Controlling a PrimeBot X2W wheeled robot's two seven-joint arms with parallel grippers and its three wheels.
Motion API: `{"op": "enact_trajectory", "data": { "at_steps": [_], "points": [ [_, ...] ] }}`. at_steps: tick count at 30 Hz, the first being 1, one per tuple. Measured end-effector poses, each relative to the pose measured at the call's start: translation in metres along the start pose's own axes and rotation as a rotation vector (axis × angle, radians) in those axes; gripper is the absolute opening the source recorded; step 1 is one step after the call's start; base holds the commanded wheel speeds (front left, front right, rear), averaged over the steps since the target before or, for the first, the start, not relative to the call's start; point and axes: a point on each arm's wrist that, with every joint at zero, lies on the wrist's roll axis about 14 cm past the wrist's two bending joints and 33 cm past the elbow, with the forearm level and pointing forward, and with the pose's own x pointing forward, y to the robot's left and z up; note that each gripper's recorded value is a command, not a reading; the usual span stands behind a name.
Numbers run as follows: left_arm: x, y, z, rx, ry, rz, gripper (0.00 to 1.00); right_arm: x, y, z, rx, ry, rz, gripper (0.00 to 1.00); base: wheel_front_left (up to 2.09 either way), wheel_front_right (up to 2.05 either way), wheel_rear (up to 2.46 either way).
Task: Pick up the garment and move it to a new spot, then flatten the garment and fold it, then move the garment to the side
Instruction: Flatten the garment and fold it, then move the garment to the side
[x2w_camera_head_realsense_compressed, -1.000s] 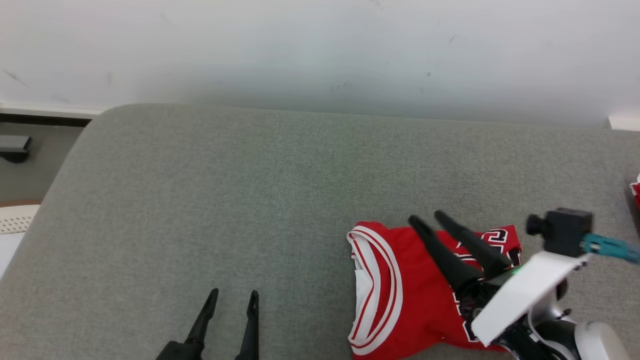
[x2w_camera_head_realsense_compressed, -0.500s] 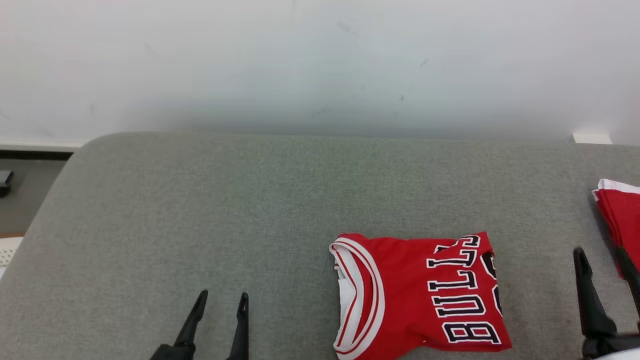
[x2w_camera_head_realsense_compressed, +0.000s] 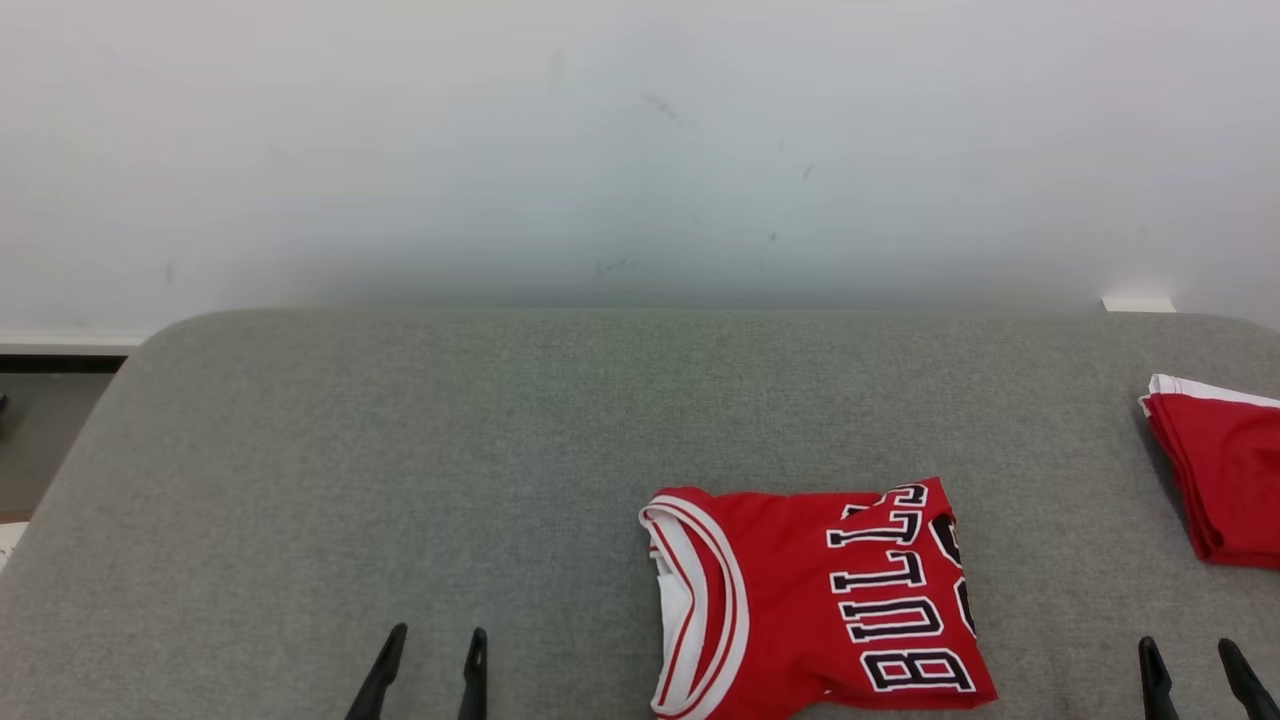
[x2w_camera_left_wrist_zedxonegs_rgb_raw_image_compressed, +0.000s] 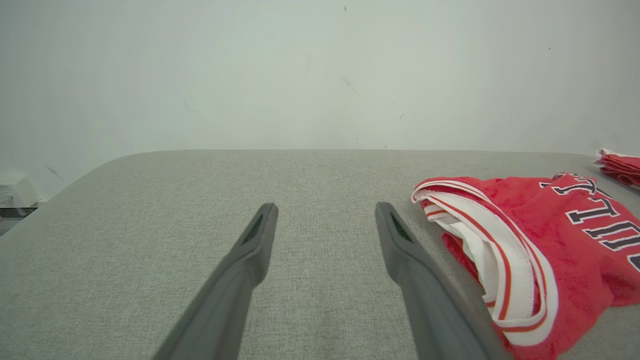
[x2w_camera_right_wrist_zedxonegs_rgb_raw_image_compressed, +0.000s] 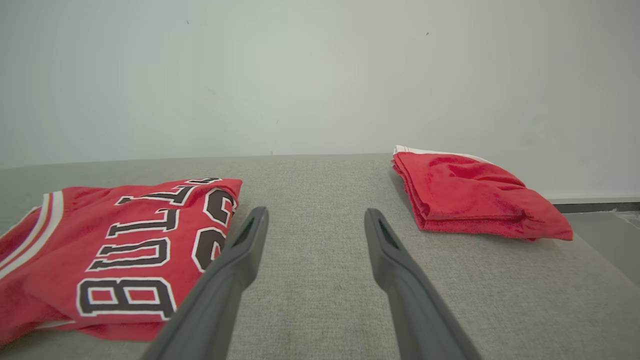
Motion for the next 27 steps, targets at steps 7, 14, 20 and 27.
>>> {"op": "enact_trajectory", "data": {
  "at_steps": [7, 14, 20, 27],
  "points": [
    [-0.004, 0.003, -0.003, -0.001, 0.011, 0.010, 1.00, -0.001, 0.009, -0.014, 0.059, 0.040, 0.019, 1.00, 0.00, 0.00, 0.00],
    [-0.006, 0.004, -0.009, -0.006, 0.030, 0.018, 1.00, 0.031, 0.037, -0.019, 0.450, 0.240, 0.106, 1.00, 0.00, 0.00, 0.00],
    [-0.006, 0.016, -0.011, -0.009, 0.039, 0.064, 1.00, 0.046, 0.038, -0.030, 0.545, 0.578, 0.217, 1.00, 0.00, 0.00, 0.00],
    [-0.018, 0.034, -0.022, -0.021, 0.079, 0.148, 1.00, 0.065, 0.064, -0.052, 0.567, 0.800, 0.303, 1.00, 0.00, 0.00, 0.00]
  ]
}}
